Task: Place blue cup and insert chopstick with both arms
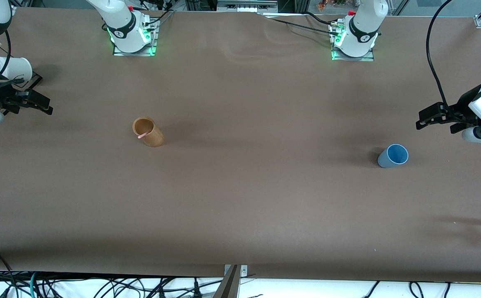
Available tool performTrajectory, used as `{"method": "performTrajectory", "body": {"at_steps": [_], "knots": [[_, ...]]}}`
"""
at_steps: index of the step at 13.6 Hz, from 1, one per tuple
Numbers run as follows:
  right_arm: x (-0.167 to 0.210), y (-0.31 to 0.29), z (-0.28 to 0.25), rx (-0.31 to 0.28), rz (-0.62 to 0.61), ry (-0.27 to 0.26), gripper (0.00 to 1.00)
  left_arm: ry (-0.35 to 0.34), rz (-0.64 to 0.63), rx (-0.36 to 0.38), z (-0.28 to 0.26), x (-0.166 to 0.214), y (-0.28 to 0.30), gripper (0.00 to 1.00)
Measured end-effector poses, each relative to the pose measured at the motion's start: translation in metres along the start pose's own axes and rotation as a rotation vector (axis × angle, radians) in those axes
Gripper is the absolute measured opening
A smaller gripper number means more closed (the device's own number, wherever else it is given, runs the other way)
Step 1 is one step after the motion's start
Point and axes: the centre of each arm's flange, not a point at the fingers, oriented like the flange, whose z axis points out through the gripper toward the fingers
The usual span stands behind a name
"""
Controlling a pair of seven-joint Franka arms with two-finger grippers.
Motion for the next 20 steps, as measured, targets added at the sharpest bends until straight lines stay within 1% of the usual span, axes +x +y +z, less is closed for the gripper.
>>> {"method": "performTrajectory", "body": {"at_steps": [20], "knots": [[0.0008, 0.0001, -0.0002, 0.0, 0.0, 0.001, 1.0, -0.006, 0.004, -0.001, 0.0033, 0.0014, 0.0022, 1.0]]}}
